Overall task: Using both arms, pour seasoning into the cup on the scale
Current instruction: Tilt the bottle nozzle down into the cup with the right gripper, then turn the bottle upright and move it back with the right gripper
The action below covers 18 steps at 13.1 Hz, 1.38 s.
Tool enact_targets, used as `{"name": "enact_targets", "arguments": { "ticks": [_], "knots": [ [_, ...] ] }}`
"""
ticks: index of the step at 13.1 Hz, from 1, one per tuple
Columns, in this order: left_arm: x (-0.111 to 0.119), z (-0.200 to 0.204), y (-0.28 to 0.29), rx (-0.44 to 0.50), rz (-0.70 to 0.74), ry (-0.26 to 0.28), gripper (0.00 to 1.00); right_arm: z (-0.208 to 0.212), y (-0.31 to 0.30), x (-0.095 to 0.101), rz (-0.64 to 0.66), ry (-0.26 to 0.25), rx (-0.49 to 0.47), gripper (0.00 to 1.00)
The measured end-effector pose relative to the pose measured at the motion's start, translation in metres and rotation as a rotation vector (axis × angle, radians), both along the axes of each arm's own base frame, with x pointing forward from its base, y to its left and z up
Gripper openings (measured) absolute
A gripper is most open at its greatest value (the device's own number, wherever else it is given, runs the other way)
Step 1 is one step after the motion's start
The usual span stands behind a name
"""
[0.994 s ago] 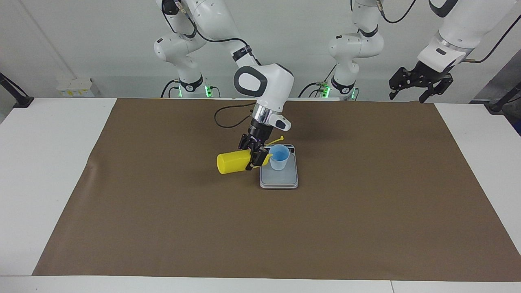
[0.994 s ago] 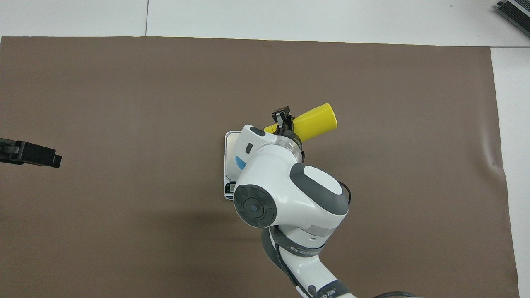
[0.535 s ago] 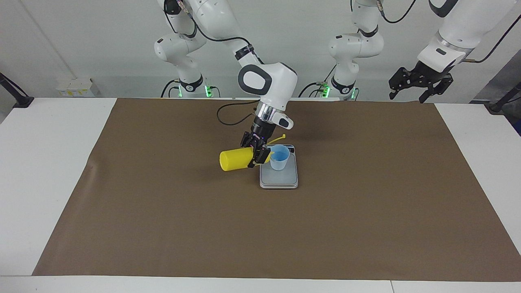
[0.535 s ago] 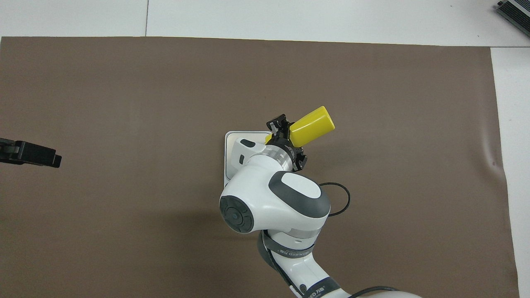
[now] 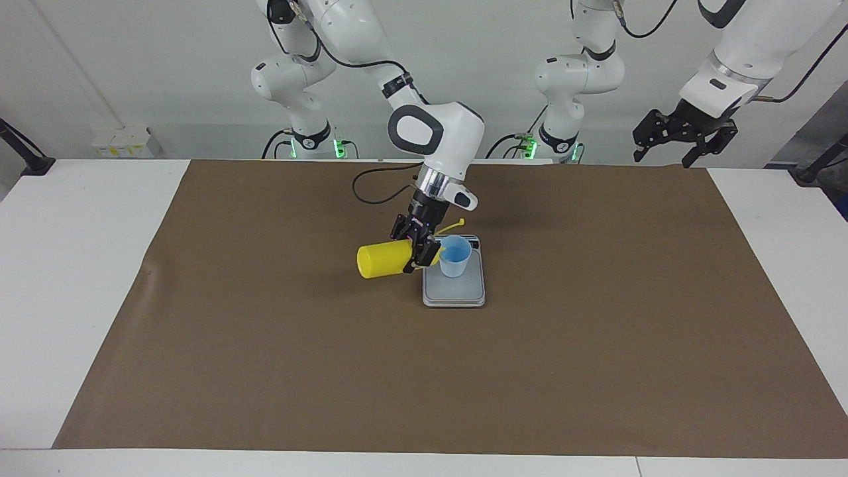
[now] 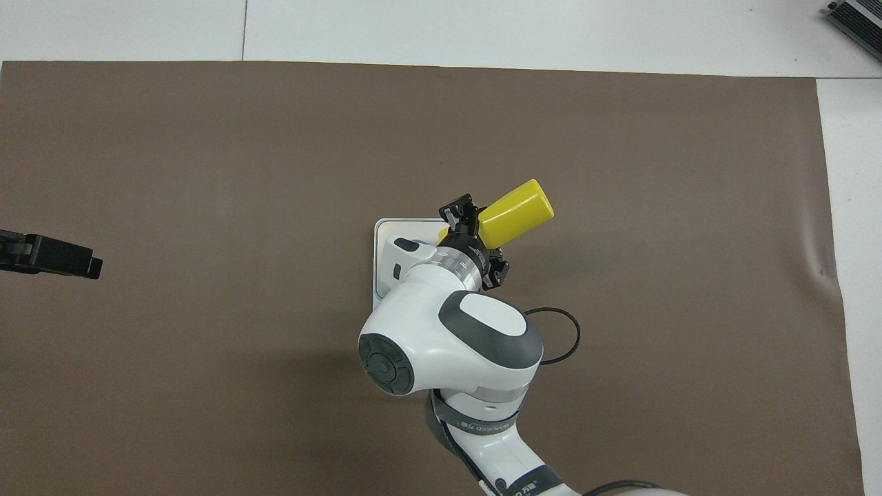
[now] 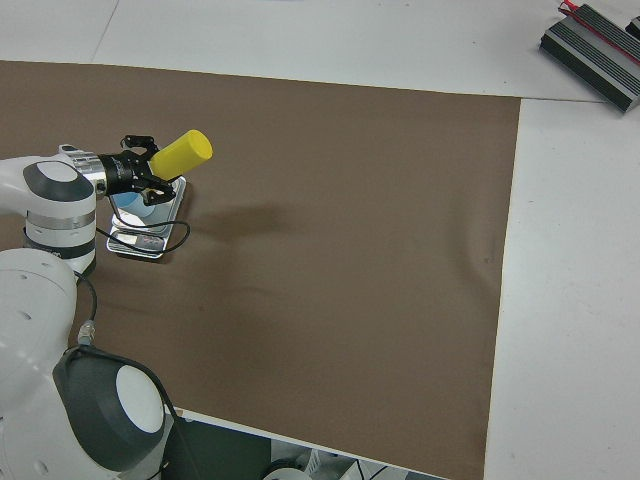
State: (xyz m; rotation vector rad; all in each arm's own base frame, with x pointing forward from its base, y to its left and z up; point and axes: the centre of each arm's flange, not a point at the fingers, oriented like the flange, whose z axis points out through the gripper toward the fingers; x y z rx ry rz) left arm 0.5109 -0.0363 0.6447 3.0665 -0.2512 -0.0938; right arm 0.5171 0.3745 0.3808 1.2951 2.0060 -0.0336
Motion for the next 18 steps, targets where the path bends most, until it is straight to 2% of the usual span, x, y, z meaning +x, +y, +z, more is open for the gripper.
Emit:
{"name": "enact_targets", "arguments": {
  "ticks": [12,15,18],
  "knots": [
    [0.0,0.0,0.0,0.0,0.0,0.0,1.0,0.011,0.0,0.0,0.001,-0.014,0.013,0.47],
    [0.0,0.0,0.0,0.0,0.0,0.0,1.0,0.026,-0.001,-0.002,-0.005,-0.027,0.037,0.47],
    [0.0,0.0,0.0,0.0,0.0,0.0,1.0,0.039,-0.001,-0.004,-0.034,-0.012,0.097,0.47]
  ]
}}
